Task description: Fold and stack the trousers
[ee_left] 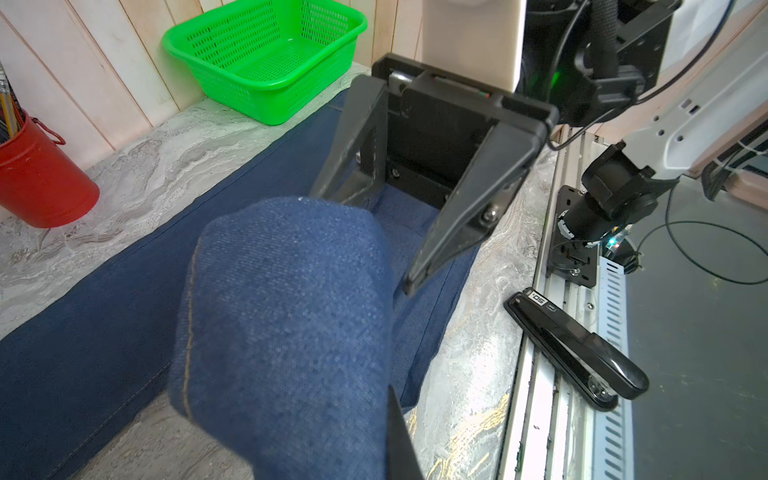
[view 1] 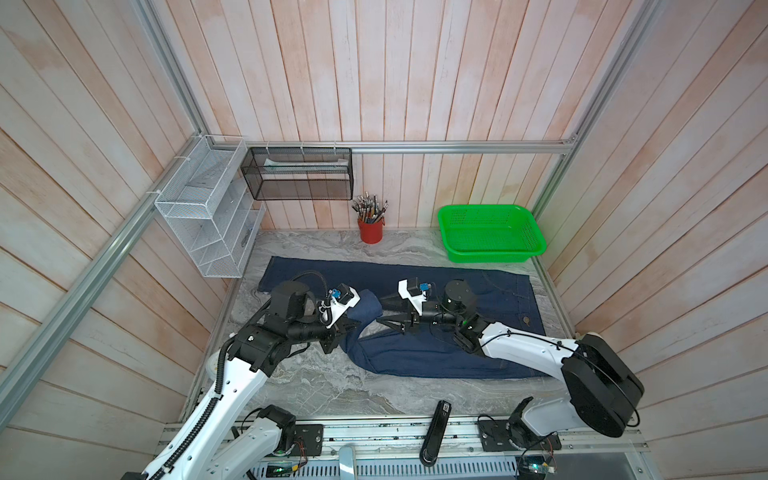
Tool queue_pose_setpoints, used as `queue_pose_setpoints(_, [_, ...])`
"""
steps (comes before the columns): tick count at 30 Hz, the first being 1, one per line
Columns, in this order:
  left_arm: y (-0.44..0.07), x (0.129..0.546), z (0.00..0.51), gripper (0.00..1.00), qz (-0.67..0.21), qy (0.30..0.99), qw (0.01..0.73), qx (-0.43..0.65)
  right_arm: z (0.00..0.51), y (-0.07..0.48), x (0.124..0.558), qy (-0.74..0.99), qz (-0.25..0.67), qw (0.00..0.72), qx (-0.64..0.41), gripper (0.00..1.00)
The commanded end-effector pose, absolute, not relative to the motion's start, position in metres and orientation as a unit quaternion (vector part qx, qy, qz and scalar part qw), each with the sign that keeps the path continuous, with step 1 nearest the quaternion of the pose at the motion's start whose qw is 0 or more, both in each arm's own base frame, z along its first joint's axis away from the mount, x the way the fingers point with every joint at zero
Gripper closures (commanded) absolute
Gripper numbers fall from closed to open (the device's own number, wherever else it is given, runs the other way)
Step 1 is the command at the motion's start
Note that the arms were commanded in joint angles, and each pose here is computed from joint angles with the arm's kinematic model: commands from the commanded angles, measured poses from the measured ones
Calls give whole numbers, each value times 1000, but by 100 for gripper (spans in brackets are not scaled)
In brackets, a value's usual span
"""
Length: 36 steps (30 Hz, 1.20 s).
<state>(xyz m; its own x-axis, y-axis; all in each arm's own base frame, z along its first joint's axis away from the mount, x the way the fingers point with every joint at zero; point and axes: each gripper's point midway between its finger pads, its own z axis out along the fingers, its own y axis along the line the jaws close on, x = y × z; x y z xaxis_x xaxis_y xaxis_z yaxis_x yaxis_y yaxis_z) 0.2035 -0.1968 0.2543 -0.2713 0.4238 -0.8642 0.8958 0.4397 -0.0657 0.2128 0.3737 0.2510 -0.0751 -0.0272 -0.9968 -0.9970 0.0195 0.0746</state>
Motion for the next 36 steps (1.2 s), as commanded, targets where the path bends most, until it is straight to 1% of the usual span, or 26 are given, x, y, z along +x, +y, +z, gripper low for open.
queue_pose_setpoints(1, [-199, 201, 263, 97, -292, 724, 424, 459, 259, 385, 201, 504, 525, 469, -501, 61])
queue_pose_setpoints(3, [-195, 209, 261, 97, -274, 735, 430, 447, 261, 390, 195, 502, 527, 469, -501, 94])
queue_pose_setpoints(4, [-191, 216, 259, 97, -260, 747, 433, 432, 260, 391, 192, 502, 522, 472, -502, 100])
queue_pose_setpoints(5, [-185, 227, 258, 89, -242, 762, 440, 408, 259, 393, 188, 502, 516, 478, -503, 100])
queue_pose_setpoints(6, [-178, 237, 258, 69, -226, 779, 446, 379, 258, 395, 185, 504, 508, 483, -504, 100])
queue_pose_setpoints(7, [-171, 246, 259, 60, -213, 793, 451, 350, 257, 398, 183, 509, 499, 490, -501, 100])
queue_pose_setpoints(8, [-165, 254, 260, 56, -205, 806, 454, 321, 253, 401, 182, 517, 487, 497, -499, 100])
queue_pose_setpoints(9, [-161, 260, 262, 37, -205, 816, 454, 295, 249, 405, 183, 525, 472, 507, -494, 100])
queue_pose_setpoints(10, [-158, 264, 265, 6, -210, 823, 453, 271, 245, 408, 183, 531, 459, 515, -492, 100])
queue_pose_setpoints(11, [-158, 265, 268, 0, -221, 828, 450, 251, 240, 412, 184, 541, 442, 525, -486, 100])
queue_pose_setpoints(13, [-158, 264, 273, 0, -244, 839, 438, 211, 229, 417, 192, 563, 400, 548, -473, 100])
queue_pose_setpoints(16, [-152, 263, 274, 0, -272, 864, 401, 137, 214, 421, 201, 580, 340, 581, -459, 100])
queue_pose_setpoints(19, [-141, 259, 269, 6, -291, 884, 359, 76, 197, 428, 206, 587, 298, 595, -462, 100])
queue_pose_setpoints(21, [-123, 259, 265, 9, -280, 898, 339, 23, 182, 440, 204, 589, 268, 588, -486, 100])
queue_pose_setpoints(23, [-93, 262, 265, 11, -249, 907, 338, -39, 172, 453, 198, 587, 251, 581, -505, 100])
queue_pose_setpoints(25, [-53, 263, 276, 12, -202, 904, 361, -111, 163, 469, 191, 587, 248, 570, -519, 100])
queue_pose_setpoints(28, [-9, 259, 316, 12, -149, 874, 429, -174, 151, 490, 175, 589, 241, 557, -534, 100])
queue_pose_setpoints(30, [6, 255, 346, 12, -122, 852, 473, -191, 144, 501, 159, 587, 234, 550, -547, 100])
queue_pose_setpoints(32, [17, 253, 364, 11, -97, 840, 495, -203, 139, 509, 139, 581, 235, 538, -564, 100])
queue_pose_setpoints(36, [28, 256, 375, 11, -70, 832, 507, -214, 124, 523, 85, 564, 263, 490, -611, 99])
